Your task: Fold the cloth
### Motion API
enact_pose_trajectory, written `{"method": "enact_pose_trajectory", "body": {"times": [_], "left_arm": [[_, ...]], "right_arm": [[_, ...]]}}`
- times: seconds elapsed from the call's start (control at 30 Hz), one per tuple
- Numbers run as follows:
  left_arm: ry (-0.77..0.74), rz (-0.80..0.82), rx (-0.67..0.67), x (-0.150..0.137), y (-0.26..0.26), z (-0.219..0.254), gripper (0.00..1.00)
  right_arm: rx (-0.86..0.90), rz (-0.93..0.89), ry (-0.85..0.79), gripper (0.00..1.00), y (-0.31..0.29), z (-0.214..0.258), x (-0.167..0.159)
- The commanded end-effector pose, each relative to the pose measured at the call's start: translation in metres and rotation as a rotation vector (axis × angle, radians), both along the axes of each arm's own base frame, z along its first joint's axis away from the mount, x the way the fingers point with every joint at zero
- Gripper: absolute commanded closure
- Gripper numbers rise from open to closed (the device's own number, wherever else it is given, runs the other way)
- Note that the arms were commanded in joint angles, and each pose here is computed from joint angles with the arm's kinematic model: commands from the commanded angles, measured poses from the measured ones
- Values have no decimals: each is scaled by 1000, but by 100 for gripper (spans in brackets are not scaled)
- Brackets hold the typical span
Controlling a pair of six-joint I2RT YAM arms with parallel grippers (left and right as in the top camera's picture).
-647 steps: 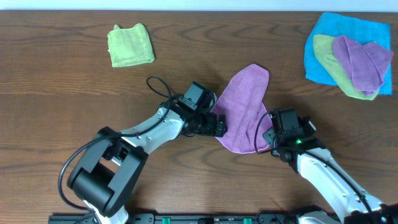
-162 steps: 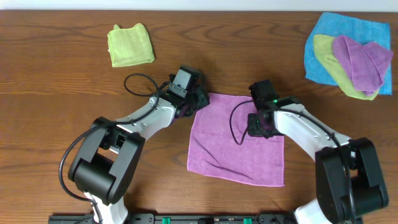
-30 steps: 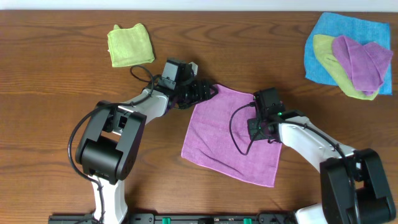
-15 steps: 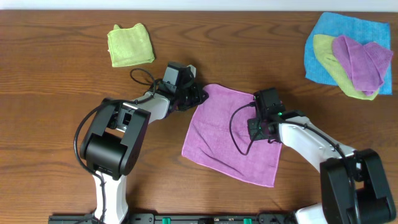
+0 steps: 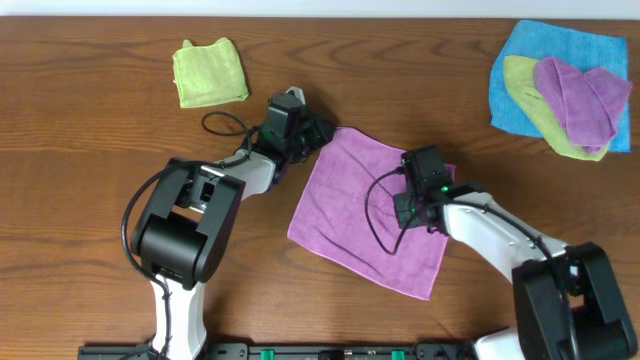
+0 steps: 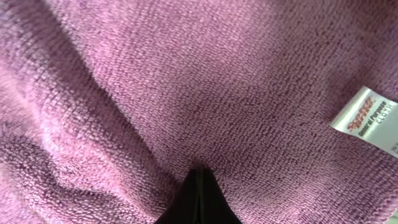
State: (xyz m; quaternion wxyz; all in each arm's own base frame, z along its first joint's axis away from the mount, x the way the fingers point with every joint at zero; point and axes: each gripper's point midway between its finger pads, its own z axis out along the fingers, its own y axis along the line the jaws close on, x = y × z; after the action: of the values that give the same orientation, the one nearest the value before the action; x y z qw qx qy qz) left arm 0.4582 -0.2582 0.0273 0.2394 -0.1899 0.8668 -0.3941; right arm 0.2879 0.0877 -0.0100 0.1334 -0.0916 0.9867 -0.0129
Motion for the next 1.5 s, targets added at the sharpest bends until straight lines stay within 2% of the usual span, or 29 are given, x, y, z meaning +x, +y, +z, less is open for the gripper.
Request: {"method": "enact_pose_trajectory", "body": {"times": [0.0,0.13,0.3,0.37,0.47,0.53,0.6,0.67,0.77,0.9,1.07,1.23,1.3,1.33,1.4,1.47], "left_arm": [[36,73,13,0,2,-13,64],[40,55,16,-5,-5,-14,63],[63,40,48,-13,-6,-21,49],[79,21,81,-18,-3,-28,49],[126,-41,176,-35,5,-46,43],[207,-83,250,-55,15,-63,43],[237,-95,273,-63,19,-69,44],[233,-92,273,-61,21,-68,48],[228,-61,255,-51,33,-64,45],[270,6,267,-44,71,-59,48],[340,37,304,-51,114,-53,48],[334,8,261,-54,117,-32,48],[302,-16,234,-53,111,-17,48],[287,-23,225,-52,109,-10,48],[234,-54,219,-50,105,7,48],[173,-83,223,-48,103,24,48]], "right_arm": [[54,93,259,98,15,-48,-75],[54,103,254,99,18,-48,-75],[44,102,262,98,16,-49,-77],[-34,78,256,98,1,-49,-77],[-189,-52,204,99,-30,-45,-70],[-239,-112,175,98,-42,-43,-66],[-236,-116,174,98,-42,-43,-66],[-236,-118,174,98,-43,-43,-65],[-236,-118,175,99,-43,-43,-66],[-240,-120,172,99,-44,-42,-65],[-250,-123,144,98,-45,-42,-59],[-206,-119,105,98,-36,-42,-48],[-161,-57,109,98,-26,-44,-46],[-146,-37,116,95,-23,-45,-46],[-120,-32,134,74,-18,-44,-48],[-116,-30,145,62,-15,-38,-46]]}}
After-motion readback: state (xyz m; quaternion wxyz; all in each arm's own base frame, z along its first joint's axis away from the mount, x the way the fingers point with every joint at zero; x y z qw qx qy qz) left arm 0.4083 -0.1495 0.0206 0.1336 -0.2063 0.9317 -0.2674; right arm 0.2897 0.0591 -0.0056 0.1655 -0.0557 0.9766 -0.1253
